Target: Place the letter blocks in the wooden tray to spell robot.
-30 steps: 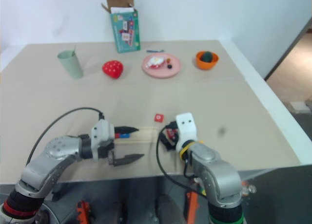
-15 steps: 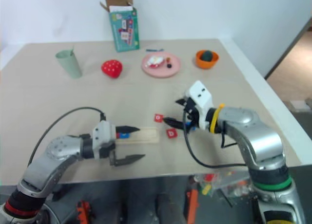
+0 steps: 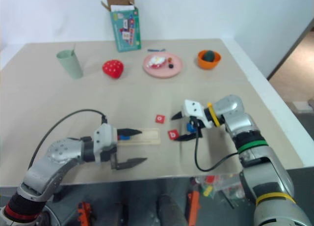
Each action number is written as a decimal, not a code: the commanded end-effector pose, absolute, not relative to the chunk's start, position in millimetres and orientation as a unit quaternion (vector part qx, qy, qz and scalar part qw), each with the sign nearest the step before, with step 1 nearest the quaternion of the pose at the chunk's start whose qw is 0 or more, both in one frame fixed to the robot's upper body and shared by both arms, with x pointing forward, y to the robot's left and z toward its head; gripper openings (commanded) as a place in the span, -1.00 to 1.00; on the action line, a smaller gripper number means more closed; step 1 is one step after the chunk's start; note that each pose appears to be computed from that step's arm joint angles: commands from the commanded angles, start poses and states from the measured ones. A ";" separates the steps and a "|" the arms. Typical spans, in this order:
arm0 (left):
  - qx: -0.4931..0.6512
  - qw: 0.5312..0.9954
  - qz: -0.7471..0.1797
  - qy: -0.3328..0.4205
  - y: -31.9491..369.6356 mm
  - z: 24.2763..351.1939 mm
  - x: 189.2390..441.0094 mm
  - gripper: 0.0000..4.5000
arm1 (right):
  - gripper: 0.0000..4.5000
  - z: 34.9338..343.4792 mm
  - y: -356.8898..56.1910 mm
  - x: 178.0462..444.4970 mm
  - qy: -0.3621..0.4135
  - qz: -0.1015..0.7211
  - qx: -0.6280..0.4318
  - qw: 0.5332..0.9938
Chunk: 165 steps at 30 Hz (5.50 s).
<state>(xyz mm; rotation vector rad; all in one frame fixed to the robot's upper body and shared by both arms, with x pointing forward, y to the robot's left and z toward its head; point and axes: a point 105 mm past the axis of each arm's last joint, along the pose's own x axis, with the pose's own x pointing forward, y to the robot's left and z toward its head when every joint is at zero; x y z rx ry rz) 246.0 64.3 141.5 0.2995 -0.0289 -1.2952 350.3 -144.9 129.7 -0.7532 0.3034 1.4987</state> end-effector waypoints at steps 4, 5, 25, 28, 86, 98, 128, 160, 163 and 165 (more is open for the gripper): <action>0.146 0.789 -0.596 -0.031 65.0 150.8 240.2 1.00 | 0.99 134.8 -141.2 350.4 0.125 0.680 -0.337 0.639; 0.147 0.789 -0.596 -0.031 65.2 150.8 240.2 1.00 | 0.99 134.1 -140.7 349.9 0.127 0.682 -0.335 0.638; 0.151 0.785 -0.600 -0.026 63.6 147.7 242.4 1.00 | 0.76 135.0 -137.0 344.2 0.132 0.686 -0.270 0.662; 0.153 0.785 -0.599 -0.025 64.4 147.0 243.3 1.00 | 0.42 131.3 -140.1 342.1 0.134 0.683 -0.285 0.659; 0.136 0.866 -0.481 -0.009 154.2 145.7 254.2 1.00 | -0.47 141.6 -21.1 333.7 0.132 0.650 -0.293 0.688; 0.126 0.864 -0.488 -0.009 151.9 146.5 252.6 1.00 | -0.47 138.1 -9.7 329.7 0.135 0.657 -0.284 0.685; 0.138 0.863 -0.487 -0.003 148.6 141.2 253.7 1.00 | 0.16 129.2 -8.0 338.3 0.157 0.652 -0.278 0.688; 0.169 0.816 -0.553 0.002 131.7 145.8 244.9 1.00 | 0.95 152.7 -91.4 387.6 0.127 0.527 -0.203 0.816; 0.169 0.818 -0.550 -0.001 131.3 145.9 244.3 1.00 | 0.95 146.9 -89.8 389.2 0.132 0.530 -0.209 0.811; 0.169 0.819 -0.548 -0.003 130.5 146.3 243.8 1.00 | 0.95 143.1 -89.1 390.2 0.136 0.530 -0.208 0.811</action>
